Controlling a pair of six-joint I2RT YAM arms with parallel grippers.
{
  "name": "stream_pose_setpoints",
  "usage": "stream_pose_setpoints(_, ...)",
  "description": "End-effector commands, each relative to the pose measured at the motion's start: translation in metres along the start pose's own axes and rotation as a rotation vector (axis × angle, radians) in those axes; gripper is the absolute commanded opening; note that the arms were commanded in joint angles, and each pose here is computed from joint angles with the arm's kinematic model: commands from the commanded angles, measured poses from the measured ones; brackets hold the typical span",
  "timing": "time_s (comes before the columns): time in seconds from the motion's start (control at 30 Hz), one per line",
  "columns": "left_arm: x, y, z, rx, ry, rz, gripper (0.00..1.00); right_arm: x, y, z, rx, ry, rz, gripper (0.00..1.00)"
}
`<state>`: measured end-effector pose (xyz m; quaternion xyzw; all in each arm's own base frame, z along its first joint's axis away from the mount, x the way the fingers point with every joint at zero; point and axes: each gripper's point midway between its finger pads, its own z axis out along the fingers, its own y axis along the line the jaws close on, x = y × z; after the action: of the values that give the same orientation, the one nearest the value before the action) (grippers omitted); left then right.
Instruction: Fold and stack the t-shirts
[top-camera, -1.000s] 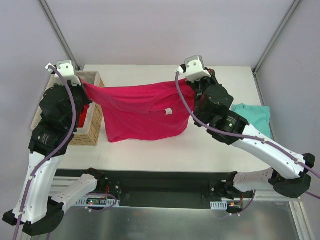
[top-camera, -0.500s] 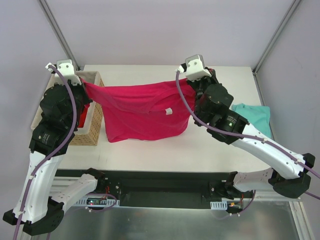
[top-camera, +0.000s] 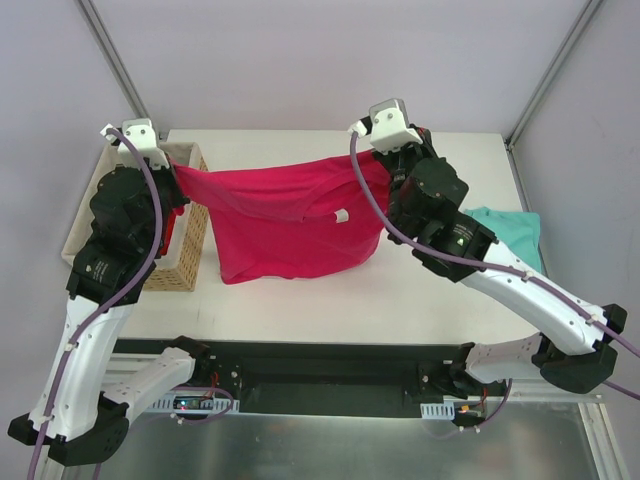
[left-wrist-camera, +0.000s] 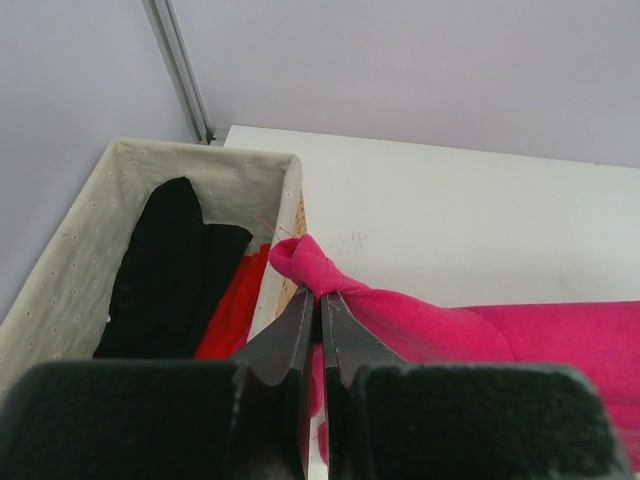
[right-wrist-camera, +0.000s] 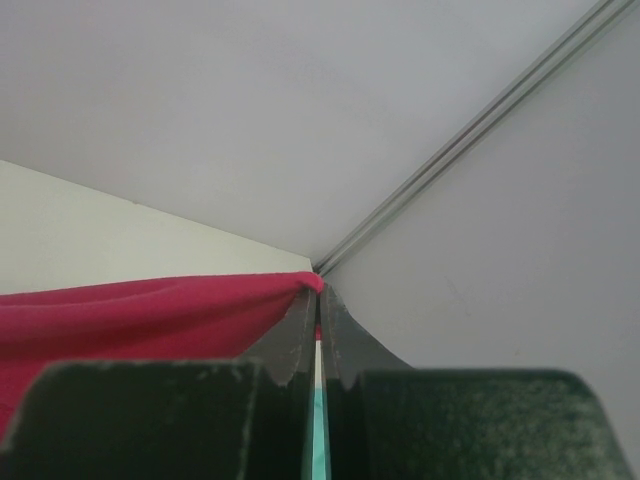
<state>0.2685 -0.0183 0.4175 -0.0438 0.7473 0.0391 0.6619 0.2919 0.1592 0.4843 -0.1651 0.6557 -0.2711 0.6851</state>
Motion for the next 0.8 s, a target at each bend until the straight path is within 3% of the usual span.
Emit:
stream_pose_setpoints(0.0,-0.0129,0.0039,0.0016,-0.014,-0.049,-0.009,0.0,-0.0126,-0.023,0.0002,0.037,-0.019,0.068,0.01)
stream_pose_setpoints(0.77,-0.0207,0.0045,-0.0001,-0.015,-0.07,-0.017,0.0,-0.014,-0.0275,0.0024,0.047,-0.025,0.069,0.01)
